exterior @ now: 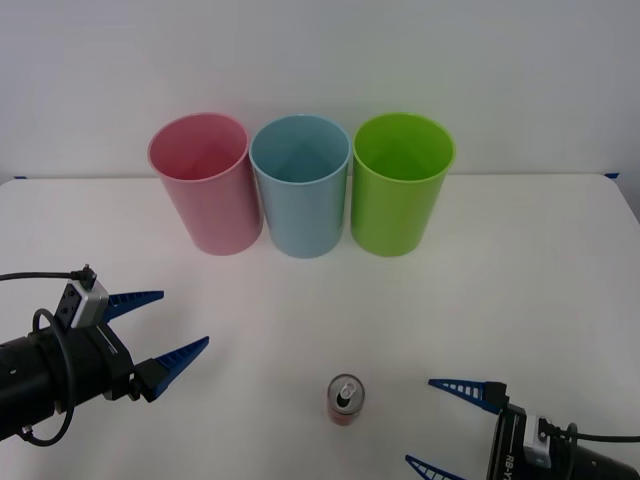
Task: Put cans in the blue bin and PET bottles in the pink bin and trash in the green bin.
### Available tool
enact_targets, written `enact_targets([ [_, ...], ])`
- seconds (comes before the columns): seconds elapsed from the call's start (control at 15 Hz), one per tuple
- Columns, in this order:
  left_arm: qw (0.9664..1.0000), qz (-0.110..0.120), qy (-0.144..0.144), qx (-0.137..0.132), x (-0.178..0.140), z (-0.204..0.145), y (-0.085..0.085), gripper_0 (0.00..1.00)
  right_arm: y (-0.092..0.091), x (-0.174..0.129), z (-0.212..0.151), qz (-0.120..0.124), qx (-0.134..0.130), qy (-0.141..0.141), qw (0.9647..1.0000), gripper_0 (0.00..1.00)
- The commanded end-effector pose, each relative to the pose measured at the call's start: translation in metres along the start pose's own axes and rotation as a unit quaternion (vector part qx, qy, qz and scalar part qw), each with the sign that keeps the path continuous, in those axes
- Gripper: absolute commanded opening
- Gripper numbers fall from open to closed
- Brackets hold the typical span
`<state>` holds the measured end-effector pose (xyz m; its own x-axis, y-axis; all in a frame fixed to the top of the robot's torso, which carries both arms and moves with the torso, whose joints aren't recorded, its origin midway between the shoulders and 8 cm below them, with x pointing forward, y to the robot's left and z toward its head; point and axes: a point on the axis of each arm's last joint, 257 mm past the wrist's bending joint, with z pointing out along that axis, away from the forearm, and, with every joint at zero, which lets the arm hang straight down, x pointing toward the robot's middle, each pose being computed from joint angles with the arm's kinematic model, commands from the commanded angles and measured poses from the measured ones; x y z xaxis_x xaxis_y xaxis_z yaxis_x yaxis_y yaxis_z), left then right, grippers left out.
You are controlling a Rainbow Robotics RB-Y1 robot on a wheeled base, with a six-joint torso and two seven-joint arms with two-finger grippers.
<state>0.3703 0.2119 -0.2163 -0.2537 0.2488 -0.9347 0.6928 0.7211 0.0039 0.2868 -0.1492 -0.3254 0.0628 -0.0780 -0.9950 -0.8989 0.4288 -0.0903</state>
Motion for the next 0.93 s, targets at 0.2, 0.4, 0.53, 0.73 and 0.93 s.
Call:
enact_targets([
  [0.2, 1.0, 0.0, 0.0, 0.0, 0.0, 0.0, 0.0, 1.0, 0.001, 0.003, 0.025, -0.005, -0.002, 0.001, 1.0, 1.0],
  [0.4, 1.0, 0.0, 0.0, 0.0, 0.0, 0.0, 0.0, 1.0, 0.004, 0.005, 0.04, 0.0, -0.002, 0.001, 1.0, 1.0],
  [0.53, 1.0, 0.0, 0.0, 0.0, 0.0, 0.0, 0.0, 1.0, 0.007, 0.004, 0.053, 0.003, -0.002, -0.004, 1.0, 1.0],
  [0.73, 1.0, 0.0, 0.0, 0.0, 0.0, 0.0, 0.0, 1.0, 0.01, 0.004, 0.069, 0.005, 0.001, -0.006, 1.0, 1.0],
  [0.93, 1.0, 0.0, 0.0, 0.0, 0.0, 0.0, 0.0, 1.0, 0.013, 0.004, 0.083, 0.004, 0.003, -0.008, 1.0, 1.0],
])
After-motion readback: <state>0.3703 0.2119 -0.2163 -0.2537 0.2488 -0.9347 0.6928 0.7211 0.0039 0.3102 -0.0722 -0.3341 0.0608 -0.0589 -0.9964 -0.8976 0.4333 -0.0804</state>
